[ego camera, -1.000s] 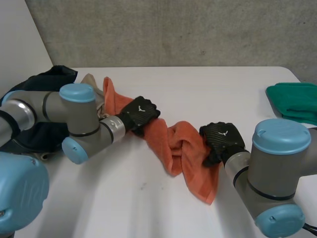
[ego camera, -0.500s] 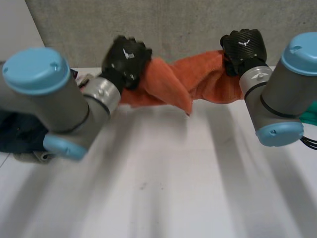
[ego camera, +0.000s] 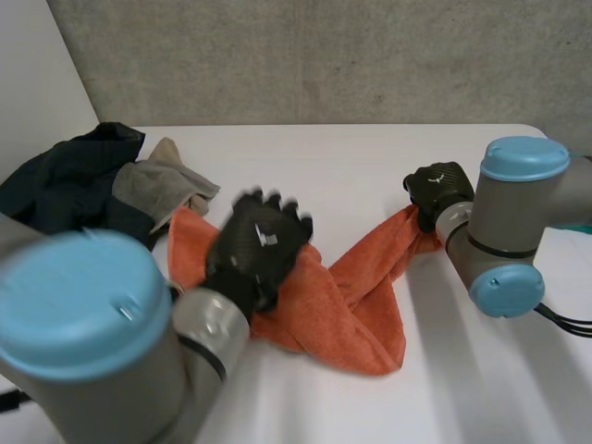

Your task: Fold the laundry.

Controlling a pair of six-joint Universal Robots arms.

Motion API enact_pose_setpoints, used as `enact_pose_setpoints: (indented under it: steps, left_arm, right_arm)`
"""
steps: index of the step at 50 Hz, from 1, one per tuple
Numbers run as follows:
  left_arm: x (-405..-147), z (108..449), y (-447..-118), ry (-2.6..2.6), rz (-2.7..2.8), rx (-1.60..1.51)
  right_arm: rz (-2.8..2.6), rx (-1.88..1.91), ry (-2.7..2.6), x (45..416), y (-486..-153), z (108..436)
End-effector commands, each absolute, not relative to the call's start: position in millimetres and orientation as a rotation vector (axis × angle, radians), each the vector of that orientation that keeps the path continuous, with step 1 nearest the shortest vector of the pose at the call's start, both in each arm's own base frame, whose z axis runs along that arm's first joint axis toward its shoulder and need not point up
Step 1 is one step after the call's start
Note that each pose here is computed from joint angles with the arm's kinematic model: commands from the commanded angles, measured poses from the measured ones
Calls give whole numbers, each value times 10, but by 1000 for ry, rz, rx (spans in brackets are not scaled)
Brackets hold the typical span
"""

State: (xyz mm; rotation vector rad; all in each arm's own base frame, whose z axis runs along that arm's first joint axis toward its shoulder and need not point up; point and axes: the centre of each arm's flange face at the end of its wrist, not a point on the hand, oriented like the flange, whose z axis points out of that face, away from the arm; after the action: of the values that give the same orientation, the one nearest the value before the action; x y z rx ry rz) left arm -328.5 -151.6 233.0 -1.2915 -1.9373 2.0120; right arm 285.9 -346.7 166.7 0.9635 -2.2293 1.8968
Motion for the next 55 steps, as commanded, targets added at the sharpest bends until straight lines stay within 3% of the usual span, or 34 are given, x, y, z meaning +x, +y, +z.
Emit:
enact_pose_setpoints:
  steps: [1,5,9,20,33,38,42,50,55]
  left_arm:
    - [-3203,2858,-1964,-1890,2074,-1217]
    - [-3151,2669,-2392,-1944,1935,-1261]
    - [-3168,2412,-2621,-2006,1796,-1299]
    - [-3423,1703,-2673,-1902,1471,-1425]
    - [-3589,1437,-2617,-1857,1384,-1459]
    - [-3591,1534,-2704,-1876,1481,-1438]
    - [-3514,2033,-2769,-1856,1710,-1364]
    - [-3161,2864,-2425,-1785,1949,-1283]
    - [-2956,2995,-2216,-1794,1983,-1269]
  right_arm:
    - [1885,975,-2249,2783,-3260,1758]
    - [1854,999,-2279,2754,-3152,1710]
    - [1824,1042,-2308,2742,-3068,1640]
    - [1778,1076,-2339,2697,-2944,1536]
    - [1763,1071,-2345,2673,-2927,1492]
    - [1774,1068,-2311,2650,-2969,1581]
    - [1807,1087,-2160,2546,-3043,1894]
    - [1603,1183,-1867,2199,-3122,2368]
    - [1333,1234,-1826,2063,-3023,2352]
